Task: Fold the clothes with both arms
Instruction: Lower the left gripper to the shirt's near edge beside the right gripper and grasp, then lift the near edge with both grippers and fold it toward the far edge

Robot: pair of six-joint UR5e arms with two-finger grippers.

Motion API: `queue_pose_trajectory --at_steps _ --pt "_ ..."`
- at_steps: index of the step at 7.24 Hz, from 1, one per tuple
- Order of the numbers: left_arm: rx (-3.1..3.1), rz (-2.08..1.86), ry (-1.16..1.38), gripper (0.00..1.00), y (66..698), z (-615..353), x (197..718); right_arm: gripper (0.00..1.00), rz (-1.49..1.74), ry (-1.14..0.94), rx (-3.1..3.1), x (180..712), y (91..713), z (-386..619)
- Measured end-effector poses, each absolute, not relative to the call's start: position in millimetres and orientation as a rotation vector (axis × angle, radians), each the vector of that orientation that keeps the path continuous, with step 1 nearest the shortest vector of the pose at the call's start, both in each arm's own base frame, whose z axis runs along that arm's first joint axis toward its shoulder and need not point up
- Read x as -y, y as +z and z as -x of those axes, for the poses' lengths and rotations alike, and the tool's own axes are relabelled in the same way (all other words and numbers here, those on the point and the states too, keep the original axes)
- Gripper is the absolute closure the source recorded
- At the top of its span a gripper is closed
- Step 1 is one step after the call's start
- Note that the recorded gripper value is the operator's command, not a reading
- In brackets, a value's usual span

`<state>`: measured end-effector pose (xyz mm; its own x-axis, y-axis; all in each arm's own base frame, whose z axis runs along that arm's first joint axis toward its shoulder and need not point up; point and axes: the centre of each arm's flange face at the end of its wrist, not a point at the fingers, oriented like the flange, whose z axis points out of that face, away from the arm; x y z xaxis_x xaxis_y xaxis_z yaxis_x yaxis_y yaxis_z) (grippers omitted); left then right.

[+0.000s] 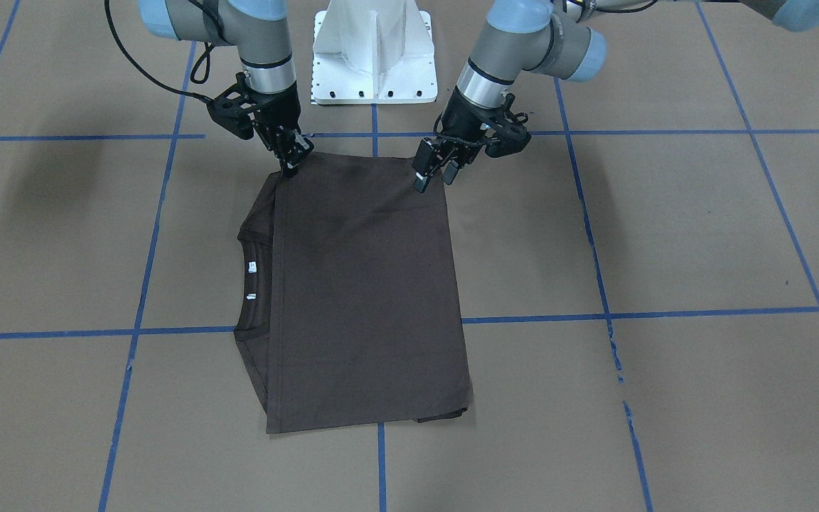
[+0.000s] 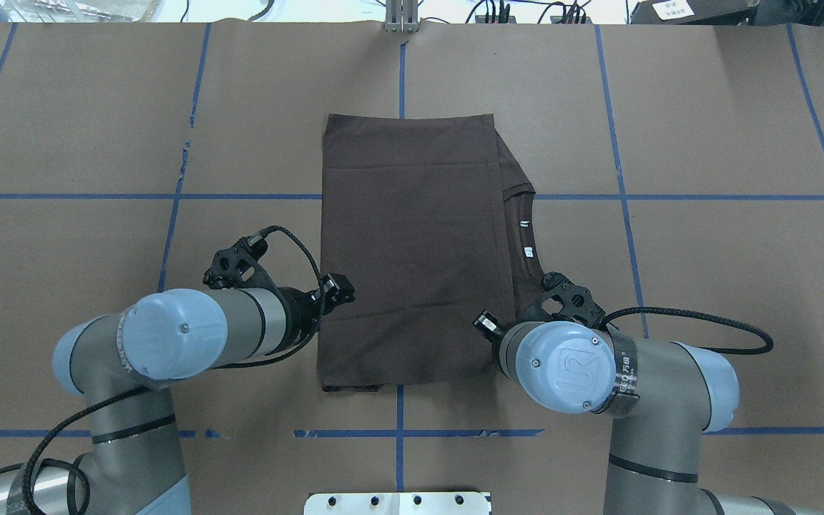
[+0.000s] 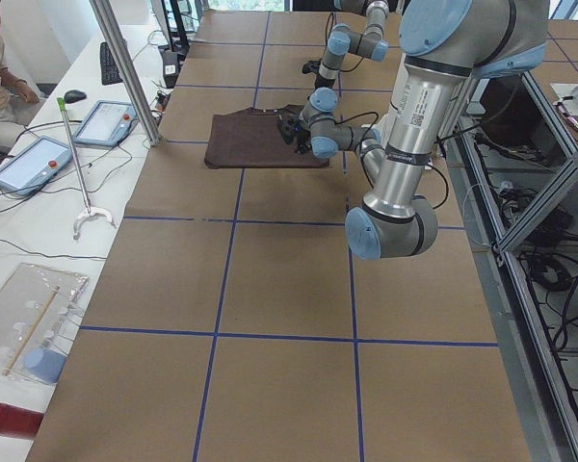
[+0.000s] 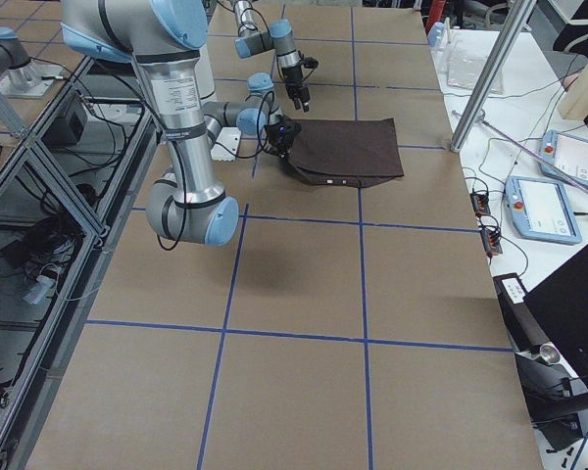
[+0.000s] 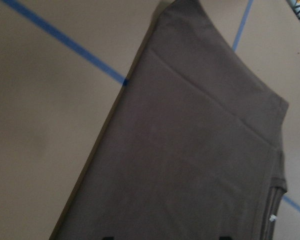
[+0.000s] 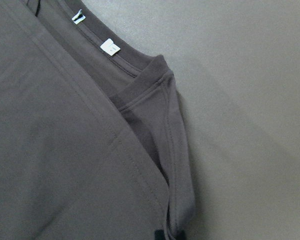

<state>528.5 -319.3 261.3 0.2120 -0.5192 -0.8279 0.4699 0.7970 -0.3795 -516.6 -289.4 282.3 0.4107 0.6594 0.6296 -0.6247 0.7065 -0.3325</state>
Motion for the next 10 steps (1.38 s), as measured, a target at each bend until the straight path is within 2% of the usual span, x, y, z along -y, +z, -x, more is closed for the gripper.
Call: queue_pose_trajectory --at_steps 3,4,5,6,7,10 --pt "-1.093 0.091 -0.688 0.25 274.5 -552.8 282.3 1.00 0.046 0.807 0.815 288.1 281.8 516.9" --pt "-1.083 0.097 -0.681 0.32 277.8 -556.1 276.5 1.00 0.046 0.806 0.815 287.7 281.9 517.2" --pt "-1.070 0.107 -0.668 0.45 283.2 -561.3 266.3 1.00 0.045 0.806 0.814 287.5 281.9 517.3" --pt "-1.061 0.116 -0.656 0.87 286.9 -565.8 256.9 1.00 0.045 0.806 0.814 287.3 282.0 517.5" --pt "-1.058 0.122 -0.653 1.00 287.6 -567.9 252.6 1.00 0.045 0.806 0.814 287.2 282.0 517.6" --pt "-1.061 0.133 -0.649 1.00 285.9 -568.8 248.2 1.00 0.045 0.807 0.818 287.5 280.6 516.3"
